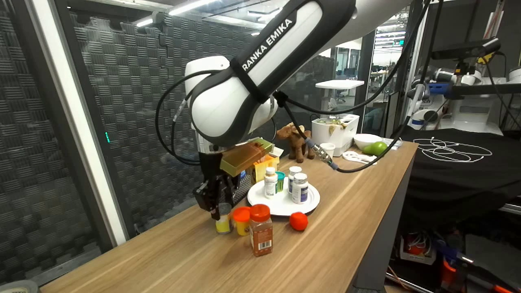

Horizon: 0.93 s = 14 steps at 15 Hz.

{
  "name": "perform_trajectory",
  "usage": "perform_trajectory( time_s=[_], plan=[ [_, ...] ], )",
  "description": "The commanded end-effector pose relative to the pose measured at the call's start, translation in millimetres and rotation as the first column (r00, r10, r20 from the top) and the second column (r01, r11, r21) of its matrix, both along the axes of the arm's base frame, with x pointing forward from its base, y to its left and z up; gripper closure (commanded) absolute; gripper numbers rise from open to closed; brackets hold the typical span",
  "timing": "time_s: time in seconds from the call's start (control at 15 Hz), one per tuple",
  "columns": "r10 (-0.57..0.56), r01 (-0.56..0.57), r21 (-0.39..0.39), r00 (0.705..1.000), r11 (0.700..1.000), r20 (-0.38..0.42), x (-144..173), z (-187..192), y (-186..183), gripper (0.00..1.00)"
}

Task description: Put the bottles and the red plushy on the table onto the plate

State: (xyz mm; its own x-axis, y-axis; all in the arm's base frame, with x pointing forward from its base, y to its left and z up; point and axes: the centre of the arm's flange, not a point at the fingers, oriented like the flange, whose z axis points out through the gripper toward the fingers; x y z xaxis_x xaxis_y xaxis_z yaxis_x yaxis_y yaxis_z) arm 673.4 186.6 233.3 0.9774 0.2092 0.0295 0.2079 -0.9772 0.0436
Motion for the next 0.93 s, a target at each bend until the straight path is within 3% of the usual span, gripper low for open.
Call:
perform_trajectory(
  time_s=[0.0,0.4,0.87],
  plan=[
    [-0.003,0.002,0.01,0.999,1.0,0.032,9,14,4,0.76],
    [-0.017,0.014,0.018,0.991,1.0,0.13,8,74,-3,0.81],
    [-0.113,0.116,-0.001,0.972,0.993,0.208,-8,124,-66,0.82]
  ],
)
